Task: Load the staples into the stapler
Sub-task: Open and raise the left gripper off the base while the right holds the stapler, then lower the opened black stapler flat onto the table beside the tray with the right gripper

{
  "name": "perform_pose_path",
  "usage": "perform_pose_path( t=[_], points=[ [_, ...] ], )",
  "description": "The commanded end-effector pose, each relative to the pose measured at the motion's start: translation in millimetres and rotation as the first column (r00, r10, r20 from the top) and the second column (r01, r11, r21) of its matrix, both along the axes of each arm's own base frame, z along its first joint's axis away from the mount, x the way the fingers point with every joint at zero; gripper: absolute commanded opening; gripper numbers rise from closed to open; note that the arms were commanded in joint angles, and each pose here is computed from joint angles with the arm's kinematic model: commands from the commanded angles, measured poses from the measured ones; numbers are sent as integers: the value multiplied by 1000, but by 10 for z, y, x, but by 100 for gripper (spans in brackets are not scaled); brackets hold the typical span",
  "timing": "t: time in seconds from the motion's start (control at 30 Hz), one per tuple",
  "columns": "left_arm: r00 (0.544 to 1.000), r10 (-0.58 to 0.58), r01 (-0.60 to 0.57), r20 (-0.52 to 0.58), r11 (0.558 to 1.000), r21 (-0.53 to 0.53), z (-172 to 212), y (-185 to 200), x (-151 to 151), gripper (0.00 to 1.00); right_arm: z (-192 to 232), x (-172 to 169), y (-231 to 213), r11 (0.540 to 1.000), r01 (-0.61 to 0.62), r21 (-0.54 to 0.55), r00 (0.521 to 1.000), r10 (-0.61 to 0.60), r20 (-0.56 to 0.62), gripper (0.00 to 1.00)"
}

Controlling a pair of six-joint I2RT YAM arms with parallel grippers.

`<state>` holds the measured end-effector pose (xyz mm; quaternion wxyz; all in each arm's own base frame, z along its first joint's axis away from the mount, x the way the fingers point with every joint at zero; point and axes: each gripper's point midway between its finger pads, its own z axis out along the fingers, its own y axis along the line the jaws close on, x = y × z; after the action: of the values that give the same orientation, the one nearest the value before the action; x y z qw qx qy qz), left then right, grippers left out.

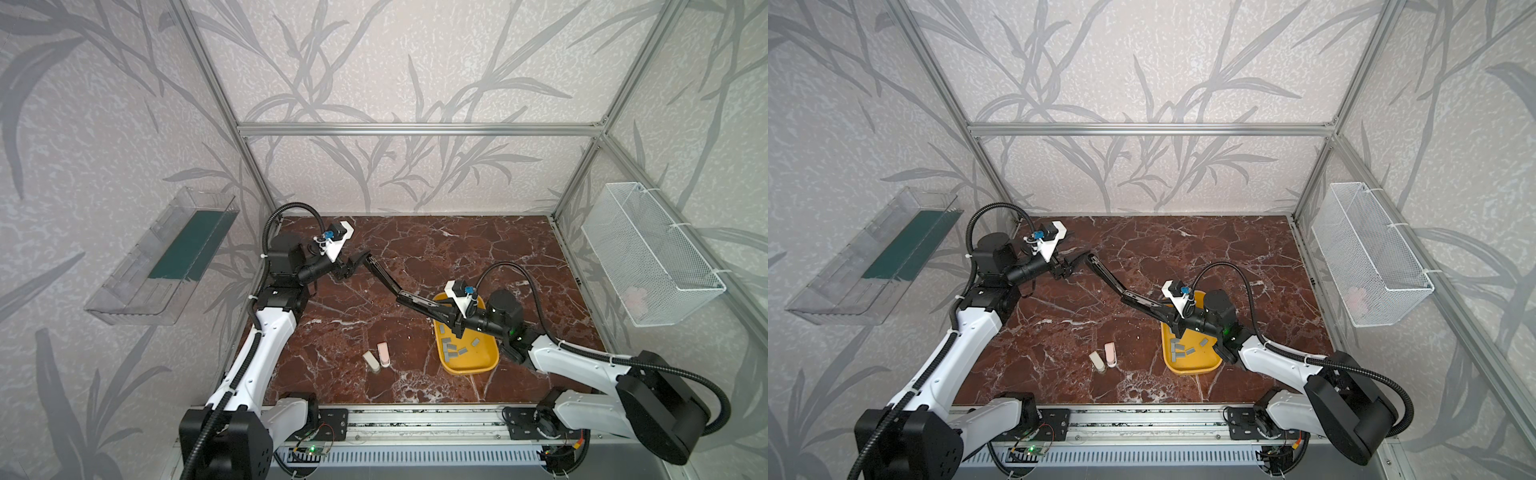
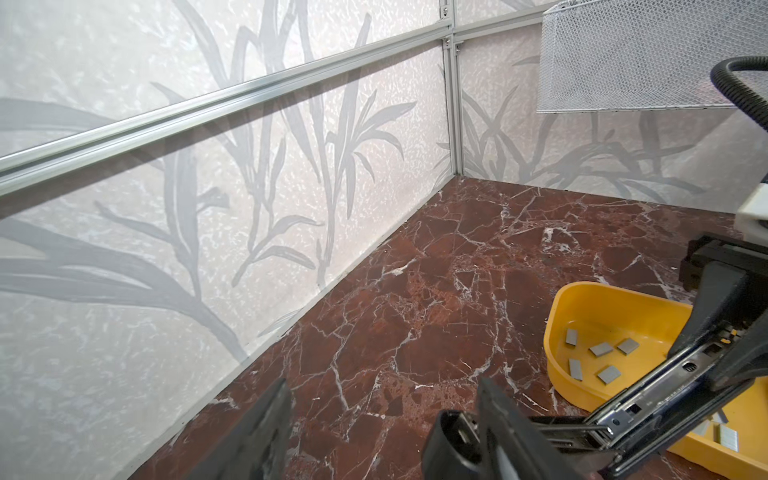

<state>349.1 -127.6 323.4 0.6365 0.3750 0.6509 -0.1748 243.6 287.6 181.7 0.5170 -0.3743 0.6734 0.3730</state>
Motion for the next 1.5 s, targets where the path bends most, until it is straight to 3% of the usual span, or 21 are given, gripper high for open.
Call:
perform_pose_path(
  t=[0.0, 0.2, 0.4, 0.53, 0.63, 0.73, 0.83, 0.97, 1.1, 1.27, 1.33, 1.47],
  points=[
    [998, 21, -22, 60, 1000, 18, 113, 22, 8, 71, 296, 78, -18, 996, 87, 9, 988, -88, 125, 0],
    [997, 30, -34, 65, 998, 58, 56, 2, -8, 72, 213, 24, 157, 978, 183, -96, 969, -163, 187, 0],
    [997, -44, 33, 63, 984, 173, -120, -163, -111, 71, 102, 154, 274, 955, 252, -158, 968, -247, 50, 0],
    [999, -40, 32, 34, 975, 218, -299, -197, -62, 71, 196, 18, 322, 965, 249, -82, 968, -246, 49, 0],
    [998, -66, 65, -11, 933, 353, -635, -279, -89, 71, 261, -7, 291, 962, 271, -21, 962, -270, 26, 0],
    [998, -54, 64, -34, 898, 434, -845, -279, -55, 71, 348, -132, 415, 979, 200, 30, 977, -201, 64, 0],
    [999, -26, 43, -43, 890, 454, -907, -240, 8, 71, 356, -163, 481, 958, 286, 21, 952, -286, 106, 0],
    [999, -13, 33, -48, 884, 466, -946, -217, 28, 71, 383, -93, 458, 890, 453, 60, 882, -456, 115, 0],
    [1000, -21, 25, -15, 906, 423, -796, -253, -14, 71, 260, -6, 490, 830, 558, 18, 821, -555, 136, 0],
    [1000, -21, 16, 8, 919, 394, -674, -270, -26, 71, 31, 160, 445, 638, 765, -93, 644, -750, 150, 0],
    [1000, -16, 12, 5, 919, 395, -685, -265, -15, 71, -77, 172, 536, 625, 771, -122, 637, -755, 154, 0],
    [1000, -11, 7, 7, 920, 392, -677, -264, -23, 71, -348, 188, 777, 663, 730, -166, 683, -716, 145, 0]
  ],
)
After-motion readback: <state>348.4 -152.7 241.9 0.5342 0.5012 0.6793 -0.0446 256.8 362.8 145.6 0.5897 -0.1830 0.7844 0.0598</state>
